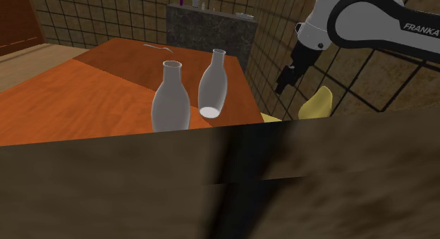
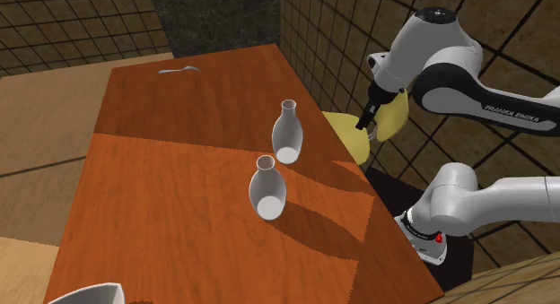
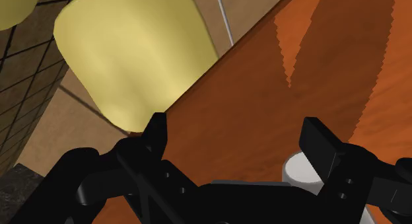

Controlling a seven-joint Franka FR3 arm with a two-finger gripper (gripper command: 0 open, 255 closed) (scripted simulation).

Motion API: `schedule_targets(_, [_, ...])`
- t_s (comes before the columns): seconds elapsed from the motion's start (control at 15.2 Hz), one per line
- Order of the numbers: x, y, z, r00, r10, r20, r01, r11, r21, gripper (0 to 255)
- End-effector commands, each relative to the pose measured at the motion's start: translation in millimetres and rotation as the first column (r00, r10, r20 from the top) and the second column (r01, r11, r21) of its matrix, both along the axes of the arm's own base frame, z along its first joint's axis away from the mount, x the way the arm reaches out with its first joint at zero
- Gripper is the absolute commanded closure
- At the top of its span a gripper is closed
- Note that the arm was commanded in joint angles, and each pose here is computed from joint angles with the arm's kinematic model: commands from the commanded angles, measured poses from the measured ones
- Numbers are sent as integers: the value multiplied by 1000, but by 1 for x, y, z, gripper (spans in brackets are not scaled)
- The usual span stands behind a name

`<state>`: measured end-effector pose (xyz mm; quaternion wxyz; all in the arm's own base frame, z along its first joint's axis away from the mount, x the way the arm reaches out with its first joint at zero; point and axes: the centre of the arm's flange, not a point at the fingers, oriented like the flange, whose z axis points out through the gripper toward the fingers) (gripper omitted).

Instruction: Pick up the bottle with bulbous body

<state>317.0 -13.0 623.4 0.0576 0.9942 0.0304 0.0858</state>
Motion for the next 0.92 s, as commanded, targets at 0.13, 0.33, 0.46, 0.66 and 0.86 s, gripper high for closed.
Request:
schedule_targets(0.13, [9, 23, 5, 1000, 4, -6, -4, 1000, 8, 0])
schedule_targets(0.33, [23, 58, 13, 1000, 9, -15, -9, 1000, 19, 0])
schedule_targets(0.46, [32, 82, 18, 1000, 13, -21, -12, 1000, 26, 0])
schedule_targets(0.66, [46, 117, 27, 999, 18, -30, -17, 999, 38, 0])
schedule_targets(0.86, [59, 151, 36, 999, 24, -39, -22, 999, 49, 0])
